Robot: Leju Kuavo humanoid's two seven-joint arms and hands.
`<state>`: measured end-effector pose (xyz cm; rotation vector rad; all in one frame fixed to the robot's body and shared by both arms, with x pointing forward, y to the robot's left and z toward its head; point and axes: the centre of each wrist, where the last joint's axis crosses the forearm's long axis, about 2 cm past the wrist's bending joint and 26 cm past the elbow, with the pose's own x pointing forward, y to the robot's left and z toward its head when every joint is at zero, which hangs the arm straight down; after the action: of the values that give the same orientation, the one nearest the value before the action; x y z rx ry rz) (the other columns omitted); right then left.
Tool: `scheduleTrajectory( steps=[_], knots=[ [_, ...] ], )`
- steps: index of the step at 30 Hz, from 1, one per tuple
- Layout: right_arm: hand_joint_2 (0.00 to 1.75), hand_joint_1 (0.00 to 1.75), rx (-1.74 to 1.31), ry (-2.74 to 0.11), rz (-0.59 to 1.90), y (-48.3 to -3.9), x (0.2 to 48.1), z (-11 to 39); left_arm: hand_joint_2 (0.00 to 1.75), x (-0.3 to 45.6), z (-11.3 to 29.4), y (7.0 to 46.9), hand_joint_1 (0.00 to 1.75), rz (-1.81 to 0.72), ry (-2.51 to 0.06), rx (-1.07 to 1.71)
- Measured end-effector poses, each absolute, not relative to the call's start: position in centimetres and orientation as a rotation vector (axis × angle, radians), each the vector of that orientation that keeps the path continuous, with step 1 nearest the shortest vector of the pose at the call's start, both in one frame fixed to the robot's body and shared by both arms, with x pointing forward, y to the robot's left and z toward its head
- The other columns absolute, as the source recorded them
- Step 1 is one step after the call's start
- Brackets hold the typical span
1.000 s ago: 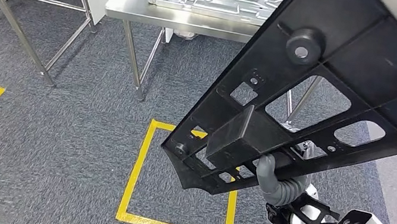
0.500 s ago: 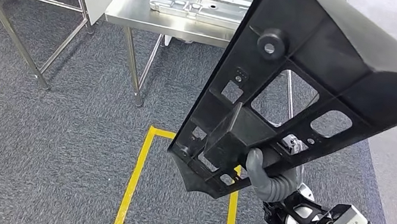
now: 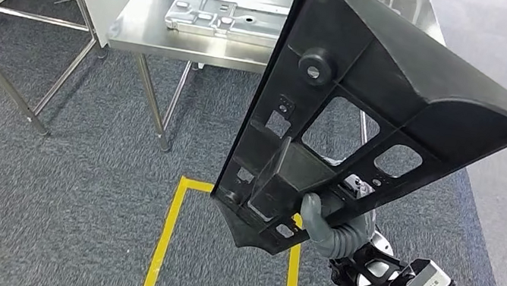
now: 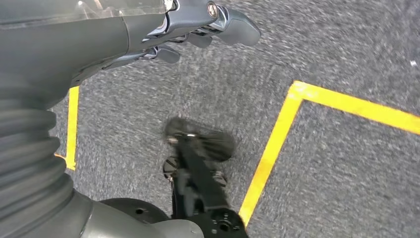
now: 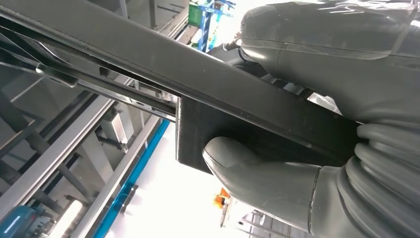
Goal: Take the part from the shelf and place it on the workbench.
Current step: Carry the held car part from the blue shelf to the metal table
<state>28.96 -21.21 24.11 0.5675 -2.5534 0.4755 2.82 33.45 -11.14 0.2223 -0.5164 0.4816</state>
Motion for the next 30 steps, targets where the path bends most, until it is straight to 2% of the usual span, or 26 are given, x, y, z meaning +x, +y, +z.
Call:
scheduleTrajectory(
  steps=[20,30],
  knots=[
    [1.75,1.75,0.695,-2.654,0.396,-21.0,28.0,25.4,1.75,2.7,-11.2,33.4,0.00,0.467,-0.515,0.226],
    [1.75,1.75,0.607,-2.647,0.382,-20.3,28.8,26.7,1.75,3.1,-11.1,33.5,0.00,0.465,-0.517,0.234]
  ],
)
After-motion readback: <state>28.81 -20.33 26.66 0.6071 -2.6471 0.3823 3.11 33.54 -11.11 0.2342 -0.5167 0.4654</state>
